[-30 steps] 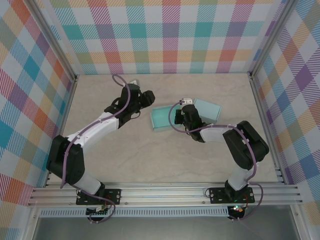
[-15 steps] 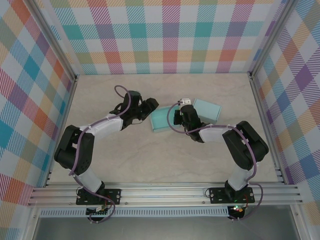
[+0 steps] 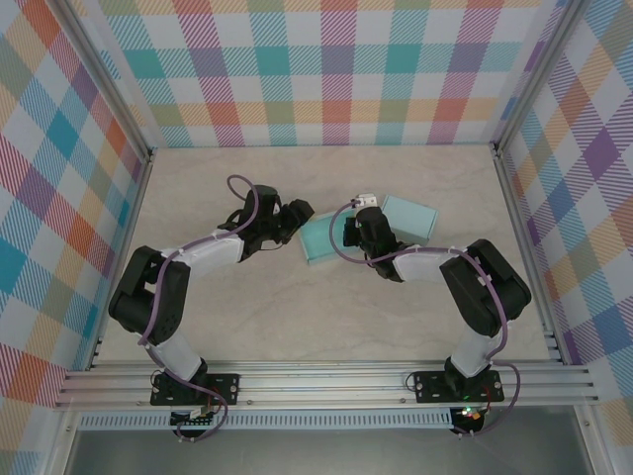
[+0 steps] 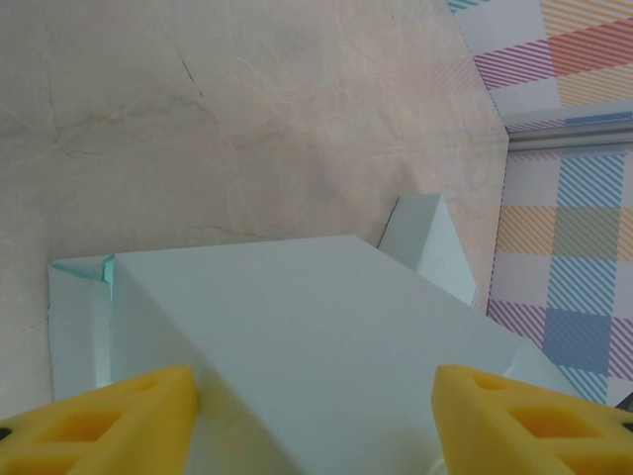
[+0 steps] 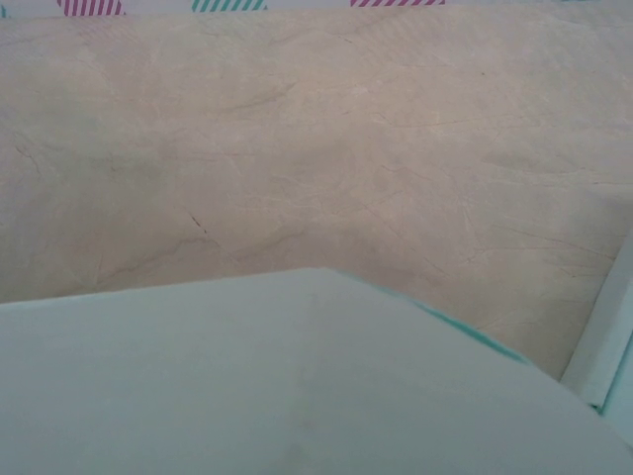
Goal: Fold the paper box
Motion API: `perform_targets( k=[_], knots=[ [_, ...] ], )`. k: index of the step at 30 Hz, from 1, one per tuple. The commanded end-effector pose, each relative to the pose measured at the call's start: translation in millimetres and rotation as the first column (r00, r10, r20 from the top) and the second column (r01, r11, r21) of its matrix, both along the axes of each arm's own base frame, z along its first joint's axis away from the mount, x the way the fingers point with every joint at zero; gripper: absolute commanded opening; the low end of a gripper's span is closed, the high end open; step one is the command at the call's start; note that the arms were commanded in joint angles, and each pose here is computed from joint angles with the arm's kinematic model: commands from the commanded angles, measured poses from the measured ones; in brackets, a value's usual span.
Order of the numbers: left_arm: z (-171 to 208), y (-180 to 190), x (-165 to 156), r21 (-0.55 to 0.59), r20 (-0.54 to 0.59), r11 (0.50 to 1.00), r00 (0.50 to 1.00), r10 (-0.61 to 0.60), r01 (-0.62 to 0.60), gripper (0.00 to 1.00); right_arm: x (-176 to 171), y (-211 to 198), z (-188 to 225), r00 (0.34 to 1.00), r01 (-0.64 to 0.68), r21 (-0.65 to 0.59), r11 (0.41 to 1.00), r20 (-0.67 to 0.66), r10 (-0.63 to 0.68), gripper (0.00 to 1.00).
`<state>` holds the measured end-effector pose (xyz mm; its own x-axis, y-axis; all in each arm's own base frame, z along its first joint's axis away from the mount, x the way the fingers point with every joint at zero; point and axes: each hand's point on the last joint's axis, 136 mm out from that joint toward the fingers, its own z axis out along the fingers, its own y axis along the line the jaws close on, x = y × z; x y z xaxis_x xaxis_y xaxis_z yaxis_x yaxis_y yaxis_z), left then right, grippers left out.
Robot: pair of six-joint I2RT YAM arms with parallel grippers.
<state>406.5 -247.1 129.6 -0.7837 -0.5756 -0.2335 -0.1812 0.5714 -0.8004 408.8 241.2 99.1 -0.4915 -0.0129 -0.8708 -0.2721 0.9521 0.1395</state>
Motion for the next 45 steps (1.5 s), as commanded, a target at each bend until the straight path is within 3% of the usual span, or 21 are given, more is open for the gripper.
perform_targets(
  k=[1,17,25,45],
  knots=[
    [-7,-5,0,-0.035,-0.016,0.999,1.0,-0.02,0.019,0.64,-13,8,-26,0.995,-0.047,-0.043,0.998,-0.088,0.043,0.0],
    [-18,-12,2,-0.047,-0.037,0.998,0.999,-0.035,0.033,0.56,-14,14,-28,0.994,-0.057,-0.04,0.998,-0.093,0.053,0.0],
    [-39,0,-12,0.073,-0.069,0.997,0.997,-0.034,0.039,0.52,-23,7,-31,0.992,-0.039,-0.023,0.999,-0.118,0.036,0.01],
    [-84,3,-35,0.187,-0.135,0.98,0.99,-0.037,0.062,0.49,-69,-19,11,0.992,-0.04,0.032,0.999,-0.118,0.044,0.44]
  ],
)
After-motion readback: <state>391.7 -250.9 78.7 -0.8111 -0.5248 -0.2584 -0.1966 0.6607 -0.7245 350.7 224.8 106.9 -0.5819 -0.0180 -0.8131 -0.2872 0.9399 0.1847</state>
